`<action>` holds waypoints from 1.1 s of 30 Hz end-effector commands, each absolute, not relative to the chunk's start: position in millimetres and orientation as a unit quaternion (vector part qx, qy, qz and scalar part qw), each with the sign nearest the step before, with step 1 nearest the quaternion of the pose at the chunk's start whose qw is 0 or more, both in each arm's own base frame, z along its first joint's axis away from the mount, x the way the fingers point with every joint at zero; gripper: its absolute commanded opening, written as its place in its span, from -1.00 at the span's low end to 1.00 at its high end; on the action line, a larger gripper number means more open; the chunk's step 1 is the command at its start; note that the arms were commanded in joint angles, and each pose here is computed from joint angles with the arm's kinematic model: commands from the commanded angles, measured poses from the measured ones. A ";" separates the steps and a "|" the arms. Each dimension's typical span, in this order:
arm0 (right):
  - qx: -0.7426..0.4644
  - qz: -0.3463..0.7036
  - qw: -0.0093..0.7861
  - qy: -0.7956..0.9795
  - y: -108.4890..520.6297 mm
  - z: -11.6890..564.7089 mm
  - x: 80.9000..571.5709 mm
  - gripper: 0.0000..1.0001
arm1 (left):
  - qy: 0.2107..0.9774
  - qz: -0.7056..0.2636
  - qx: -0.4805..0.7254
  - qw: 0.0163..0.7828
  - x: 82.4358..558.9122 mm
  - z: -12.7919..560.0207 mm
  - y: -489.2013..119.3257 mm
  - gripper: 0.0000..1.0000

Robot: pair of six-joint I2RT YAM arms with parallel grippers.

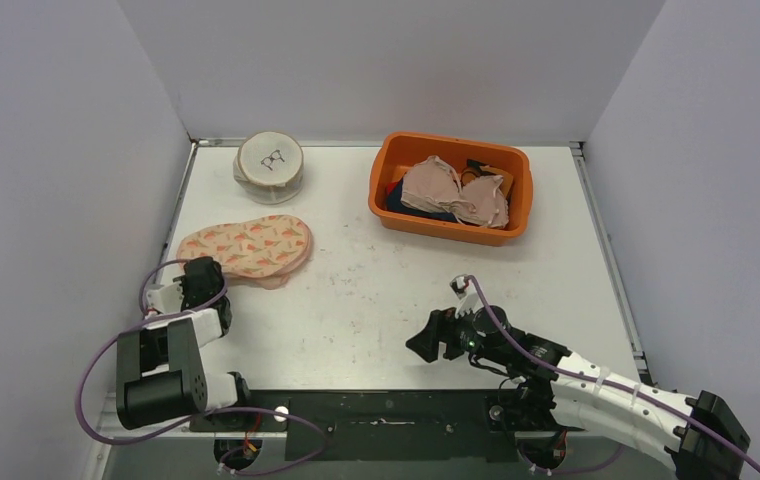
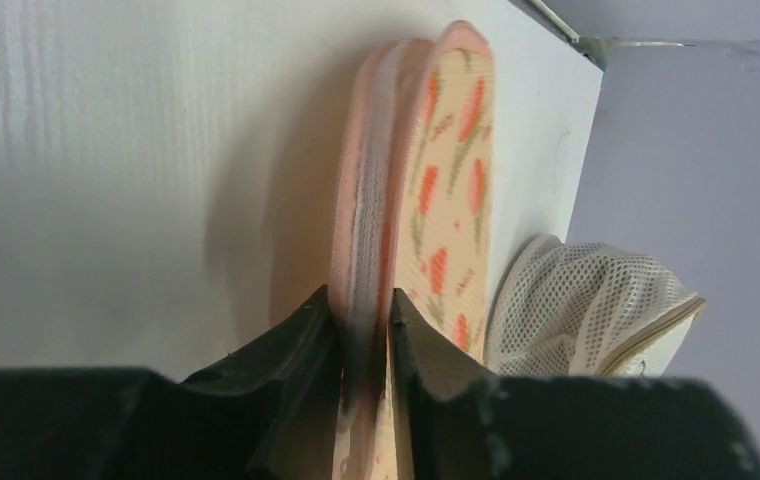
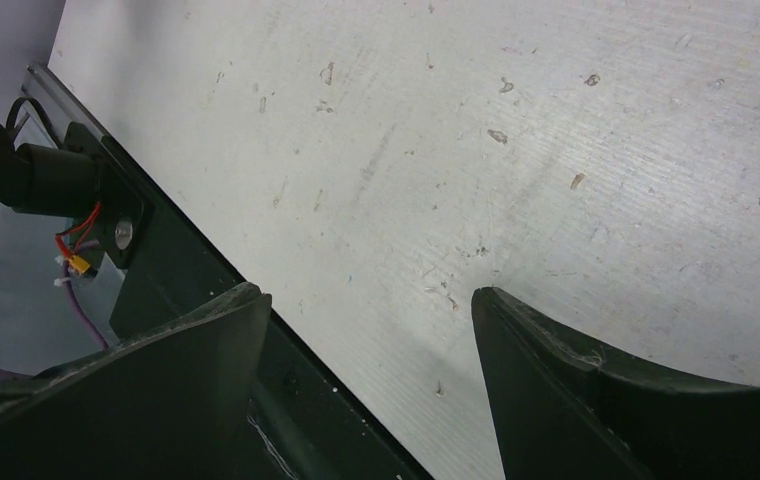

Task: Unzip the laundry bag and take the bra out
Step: Move the laundry bag to the center of the board, then pick up the laundry bag at the center of the board.

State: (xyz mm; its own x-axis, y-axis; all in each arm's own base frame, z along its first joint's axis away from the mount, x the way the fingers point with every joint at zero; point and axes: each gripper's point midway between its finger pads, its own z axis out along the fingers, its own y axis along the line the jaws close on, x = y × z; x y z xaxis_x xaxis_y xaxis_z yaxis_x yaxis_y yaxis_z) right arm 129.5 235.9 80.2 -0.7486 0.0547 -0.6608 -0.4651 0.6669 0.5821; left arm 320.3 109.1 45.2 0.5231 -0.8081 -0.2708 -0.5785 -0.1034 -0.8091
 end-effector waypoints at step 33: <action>-0.131 0.404 0.365 0.828 243.6 104.0 136.1 0.51 | 0.654 -0.321 -0.541 0.419 374.8 71.7 9.5 -0.79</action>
State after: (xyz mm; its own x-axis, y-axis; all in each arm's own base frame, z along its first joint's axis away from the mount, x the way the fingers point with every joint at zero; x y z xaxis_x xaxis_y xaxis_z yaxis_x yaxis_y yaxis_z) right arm 134.3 241.4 99.8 -0.7111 0.0514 -0.7012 -0.5095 0.6496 0.5643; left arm 357.6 2.5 58.3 -0.0967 -0.9810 -0.1683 -0.5114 0.1941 -0.8371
